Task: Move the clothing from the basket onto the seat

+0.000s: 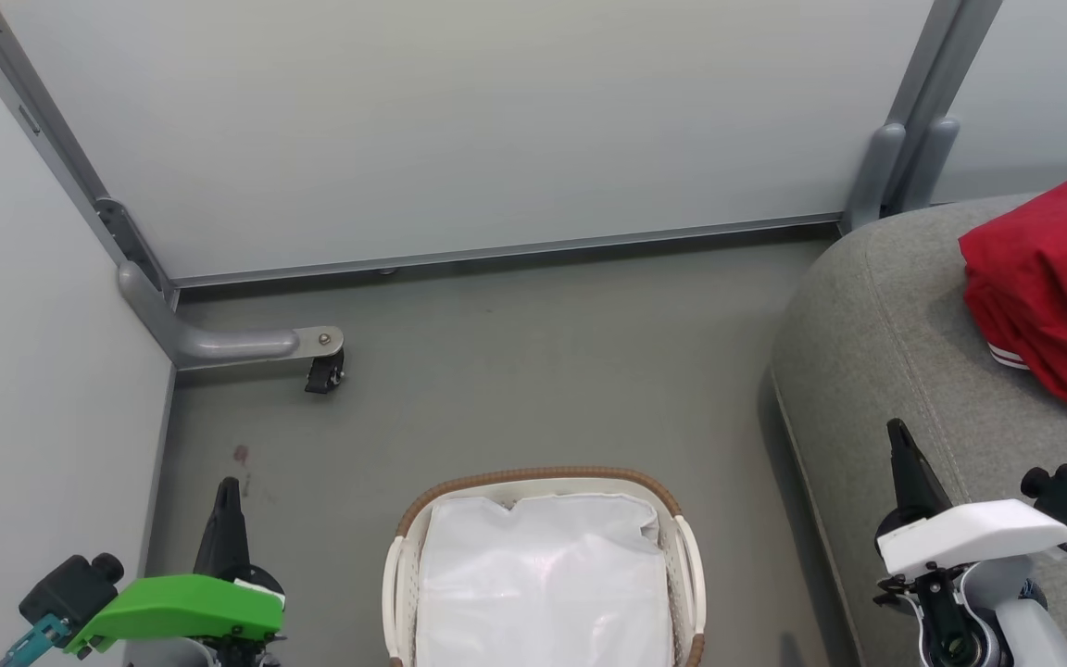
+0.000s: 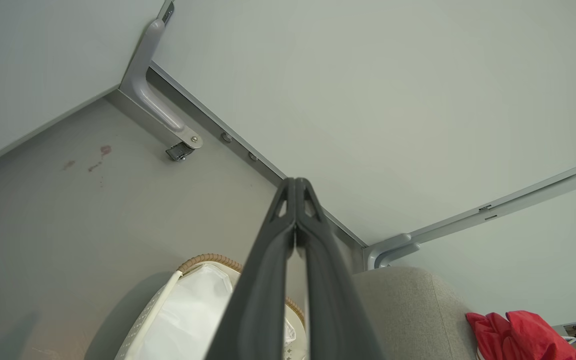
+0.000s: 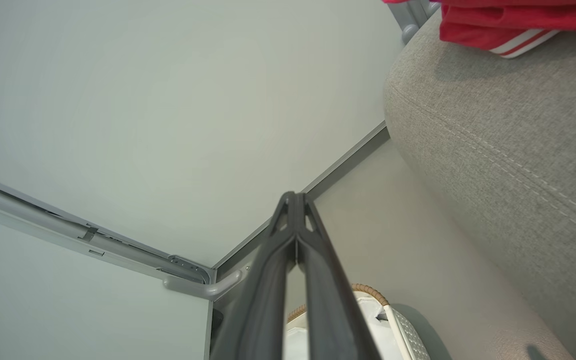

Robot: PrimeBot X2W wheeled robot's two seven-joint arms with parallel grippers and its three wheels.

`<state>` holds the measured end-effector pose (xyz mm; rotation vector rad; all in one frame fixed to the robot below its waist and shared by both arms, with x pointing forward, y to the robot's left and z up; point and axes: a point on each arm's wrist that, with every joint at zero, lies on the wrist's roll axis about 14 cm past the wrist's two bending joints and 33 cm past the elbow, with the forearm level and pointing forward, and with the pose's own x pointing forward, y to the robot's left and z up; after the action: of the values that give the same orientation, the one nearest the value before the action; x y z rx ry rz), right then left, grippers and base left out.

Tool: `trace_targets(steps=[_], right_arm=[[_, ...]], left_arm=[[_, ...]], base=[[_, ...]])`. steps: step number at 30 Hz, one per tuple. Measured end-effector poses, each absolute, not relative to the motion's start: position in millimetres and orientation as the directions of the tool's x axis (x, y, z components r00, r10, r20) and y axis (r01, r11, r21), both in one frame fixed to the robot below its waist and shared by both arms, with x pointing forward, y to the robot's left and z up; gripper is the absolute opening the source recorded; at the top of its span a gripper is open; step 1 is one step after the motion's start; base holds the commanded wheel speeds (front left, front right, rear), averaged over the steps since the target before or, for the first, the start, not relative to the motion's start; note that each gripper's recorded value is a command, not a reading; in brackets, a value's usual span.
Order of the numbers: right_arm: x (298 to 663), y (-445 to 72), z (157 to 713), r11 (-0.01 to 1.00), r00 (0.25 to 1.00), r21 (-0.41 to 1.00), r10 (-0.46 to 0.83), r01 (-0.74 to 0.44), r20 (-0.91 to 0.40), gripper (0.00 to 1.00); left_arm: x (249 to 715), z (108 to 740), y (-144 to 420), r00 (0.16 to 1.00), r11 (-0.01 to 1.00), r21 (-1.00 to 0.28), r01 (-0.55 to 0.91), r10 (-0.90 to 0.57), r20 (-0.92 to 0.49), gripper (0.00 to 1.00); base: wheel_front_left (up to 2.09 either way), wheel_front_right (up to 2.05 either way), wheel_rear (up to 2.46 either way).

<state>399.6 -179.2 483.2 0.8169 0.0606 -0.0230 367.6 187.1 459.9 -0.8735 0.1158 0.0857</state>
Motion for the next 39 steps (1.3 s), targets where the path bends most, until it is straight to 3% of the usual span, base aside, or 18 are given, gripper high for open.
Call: trace_targets(steps=[39], right_arm=[[395.9,-190.0,492.9,0.331,0.998,0.942,-0.003,0.053,-0.055,0.0]], left_arm=[[377.6,477.6,195.4,0.995,0.304,-0.947,-0.103,0.019,-0.102,0.0]], base=[[0.0,0.0,0.0]])
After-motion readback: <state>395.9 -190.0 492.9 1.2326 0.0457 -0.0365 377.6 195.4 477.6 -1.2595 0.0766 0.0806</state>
